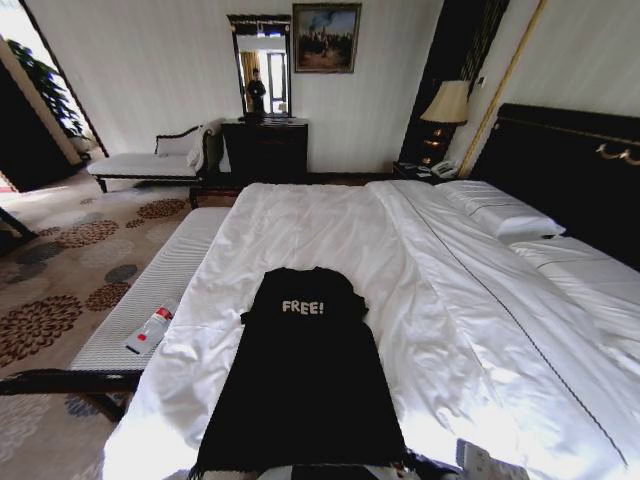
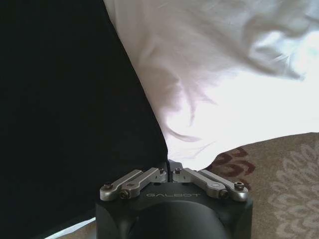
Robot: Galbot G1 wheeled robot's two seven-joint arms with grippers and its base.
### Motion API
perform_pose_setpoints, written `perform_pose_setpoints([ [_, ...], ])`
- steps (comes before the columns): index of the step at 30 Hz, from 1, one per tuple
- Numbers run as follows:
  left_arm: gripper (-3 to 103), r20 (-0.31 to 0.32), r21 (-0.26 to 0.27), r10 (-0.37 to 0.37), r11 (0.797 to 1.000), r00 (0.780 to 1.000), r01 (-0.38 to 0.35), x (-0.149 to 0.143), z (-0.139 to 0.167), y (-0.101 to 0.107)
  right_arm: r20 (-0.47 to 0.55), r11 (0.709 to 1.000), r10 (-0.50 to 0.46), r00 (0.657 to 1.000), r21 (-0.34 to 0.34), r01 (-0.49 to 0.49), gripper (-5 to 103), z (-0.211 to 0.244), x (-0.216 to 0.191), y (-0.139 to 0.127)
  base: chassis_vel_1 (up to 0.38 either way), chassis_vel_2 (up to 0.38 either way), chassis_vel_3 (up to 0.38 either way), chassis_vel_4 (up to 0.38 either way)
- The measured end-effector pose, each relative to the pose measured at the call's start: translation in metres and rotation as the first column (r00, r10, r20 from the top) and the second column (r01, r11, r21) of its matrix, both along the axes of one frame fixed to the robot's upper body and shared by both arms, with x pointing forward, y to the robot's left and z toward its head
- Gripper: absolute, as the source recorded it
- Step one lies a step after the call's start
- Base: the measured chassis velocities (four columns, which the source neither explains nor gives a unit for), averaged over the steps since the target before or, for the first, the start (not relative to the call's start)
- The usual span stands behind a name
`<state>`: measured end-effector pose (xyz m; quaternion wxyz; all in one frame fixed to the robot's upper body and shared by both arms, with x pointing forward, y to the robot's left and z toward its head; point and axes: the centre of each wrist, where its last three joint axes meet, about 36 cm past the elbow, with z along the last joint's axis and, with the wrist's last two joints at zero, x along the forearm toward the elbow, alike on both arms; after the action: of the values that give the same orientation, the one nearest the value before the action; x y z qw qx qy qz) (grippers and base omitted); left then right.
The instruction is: Fold the clothes on the bed.
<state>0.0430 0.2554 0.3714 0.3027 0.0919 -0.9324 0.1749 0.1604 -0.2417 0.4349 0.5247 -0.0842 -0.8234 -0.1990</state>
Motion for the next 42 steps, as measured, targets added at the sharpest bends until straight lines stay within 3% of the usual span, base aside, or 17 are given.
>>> perform_pose_setpoints([
  [8, -1, 0.001, 0.018, -0.021, 1.0, 1.0, 0.021, -0.001, -0.004, -0.007, 0.017, 1.0, -0.003, 1.0, 0.016, 0.003, 1, -0.001, 0.001, 0.007, 0.0, 0.0, 0.0, 0.0],
  [11, 13, -0.007, 0.026, -0.018, 0.999, 1.0, 0.018, -0.002, -0.006, -0.009, 0.027, 1.0, -0.003, 1.0, 0.007, 0.003, 1, -0.005, 0.0, 0.011, 0.0, 0.0, 0.0, 0.0],
  [14, 19, -0.001, 0.022, -0.014, 1.0, 1.0, 0.014, -0.001, -0.004, -0.013, 0.038, 1.0, -0.001, 0.999, 0.0, 0.001, -2, -0.009, -0.002, 0.016, 0.0, 0.0, 0.0, 0.0],
  [17, 34, 0.0, 0.023, -0.021, 1.0, 1.0, 0.021, -0.002, -0.003, -0.02, 0.048, 1.0, -0.007, 0.999, 0.005, 0.007, 13, -0.01, -0.002, 0.022, 0.0, 0.0, 0.0, 0.0],
  [18, 34, 0.0, 0.023, -0.021, 1.0, 1.0, 0.021, -0.002, -0.003, -0.02, 0.048, 1.0, -0.007, 0.999, 0.005, 0.007, 13, -0.01, -0.002, 0.022, 0.0, 0.0, 0.0, 0.0],
  [21, 51, 0.007, 0.046, -0.026, 0.999, 1.0, 0.025, -0.003, -0.005, -0.021, 0.056, 1.0, -0.013, 0.998, 0.001, 0.013, 24, -0.009, -0.002, 0.022, 0.0, 0.0, 0.0, 0.0],
  [23, 51, 0.012, 0.05, -0.023, 0.999, 1.0, 0.022, -0.002, -0.004, -0.02, 0.064, 1.0, -0.016, 0.998, -0.004, 0.017, 29, -0.008, -0.002, 0.021, 0.0, 0.0, 0.0, 0.0],
  [26, 67, 0.04, 0.069, -0.009, 0.998, 0.999, 0.006, 0.002, -0.002, -0.015, 0.101, 1.0, -0.021, 0.995, -0.021, 0.023, 45, -0.001, 0.001, 0.018, 0.0, 0.0, 0.0, 0.0],
  [28, 72, 0.051, 0.076, -0.005, 0.997, 0.999, 0.001, 0.004, -0.001, -0.014, 0.119, 0.999, -0.022, 0.993, -0.023, 0.025, 45, 0.002, 0.003, 0.018, 0.0, 0.0, 0.0, 0.0],
  [30, 83, 0.069, 0.081, 0.003, 0.997, 0.998, -0.009, 0.007, 0.001, -0.014, 0.166, 0.999, -0.028, 0.986, -0.036, 0.034, 56, 0.003, 0.007, 0.017, 0.0, 0.0, 0.0, 0.0],
  [32, 83, 0.074, 0.081, 0.007, 0.997, 0.997, -0.013, 0.008, 0.001, -0.014, 0.187, 0.998, -0.03, 0.982, -0.045, 0.039, 61, 0.003, 0.008, 0.016, 0.0, 0.0, 0.0, 0.0],
  [36, 99, 0.092, 0.095, 0.007, 0.995, 0.996, -0.016, 0.008, 0.002, -0.014, 0.277, 0.997, -0.037, 0.96, -0.056, 0.055, 78, 0.005, 0.014, 0.007, 0.0, 0.0, 0.0, 0.0],
  [38, 99, 0.094, 0.098, 0.006, 0.995, 0.996, -0.015, 0.008, 0.002, -0.015, 0.308, 0.997, -0.033, 0.951, -0.057, 0.053, 84, 0.006, 0.017, 0.004, 0.0, 0.0, 0.0, 0.0],
  [41, 100, 0.106, 0.104, 0.002, 0.995, 0.994, -0.013, 0.009, 0.006, -0.017, 0.416, 0.998, -0.022, 0.909, -0.043, 0.043, 97, 0.013, 0.035, -0.008, 0.0, 0.0, 0.0, 0.0],
  [42, 100, 0.106, 0.104, 0.002, 0.995, 0.994, -0.013, 0.009, 0.006, -0.017, 0.416, 0.998, -0.022, 0.909, -0.043, 0.043, 97, 0.013, 0.035, -0.008, 0.0, 0.0, 0.0, 0.0],
])
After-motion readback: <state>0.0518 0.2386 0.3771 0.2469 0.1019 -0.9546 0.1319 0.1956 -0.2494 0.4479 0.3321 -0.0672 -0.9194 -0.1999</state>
